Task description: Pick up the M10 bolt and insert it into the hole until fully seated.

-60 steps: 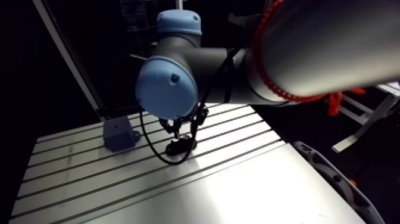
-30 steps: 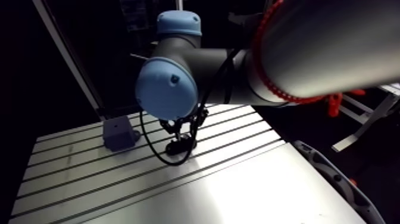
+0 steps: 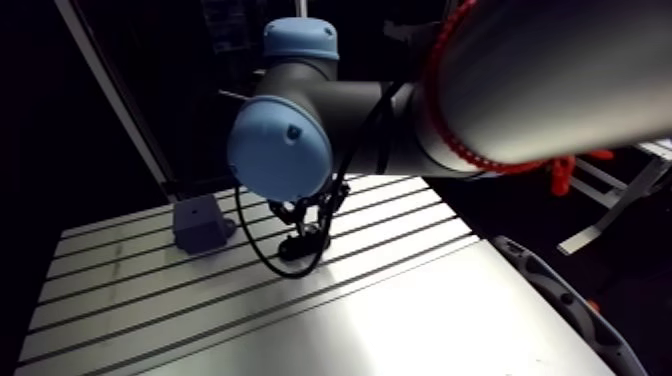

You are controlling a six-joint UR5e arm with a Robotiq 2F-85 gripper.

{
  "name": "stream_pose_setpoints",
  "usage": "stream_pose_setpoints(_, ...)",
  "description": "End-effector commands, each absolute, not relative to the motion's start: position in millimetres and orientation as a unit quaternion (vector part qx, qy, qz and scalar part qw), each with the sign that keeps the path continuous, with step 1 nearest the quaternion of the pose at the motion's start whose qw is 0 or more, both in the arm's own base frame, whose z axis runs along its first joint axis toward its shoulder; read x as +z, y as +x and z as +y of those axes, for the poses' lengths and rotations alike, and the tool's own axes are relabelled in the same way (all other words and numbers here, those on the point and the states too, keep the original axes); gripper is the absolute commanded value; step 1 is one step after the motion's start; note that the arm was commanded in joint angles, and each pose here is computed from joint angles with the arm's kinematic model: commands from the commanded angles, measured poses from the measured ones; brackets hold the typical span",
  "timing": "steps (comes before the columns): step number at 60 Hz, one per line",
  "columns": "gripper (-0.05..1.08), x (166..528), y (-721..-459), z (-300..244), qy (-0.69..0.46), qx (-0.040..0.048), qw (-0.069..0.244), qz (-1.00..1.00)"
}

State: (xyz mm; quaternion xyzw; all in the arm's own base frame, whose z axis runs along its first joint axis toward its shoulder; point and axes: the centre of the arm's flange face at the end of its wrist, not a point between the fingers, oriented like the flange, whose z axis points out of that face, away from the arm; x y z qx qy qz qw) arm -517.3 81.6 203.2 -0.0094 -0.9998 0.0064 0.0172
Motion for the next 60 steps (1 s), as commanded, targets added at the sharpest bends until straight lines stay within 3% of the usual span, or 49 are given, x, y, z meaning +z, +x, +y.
stream_pose_setpoints(1, 0.58, 202.7, -516.9, 81.5, -0.009, 0.0069, 0.016, -1.000)
stream_pose_setpoints(60, 0.66, 201.8, -516.2, 81.0, -0.008, 0.0085, 0.014, -1.000)
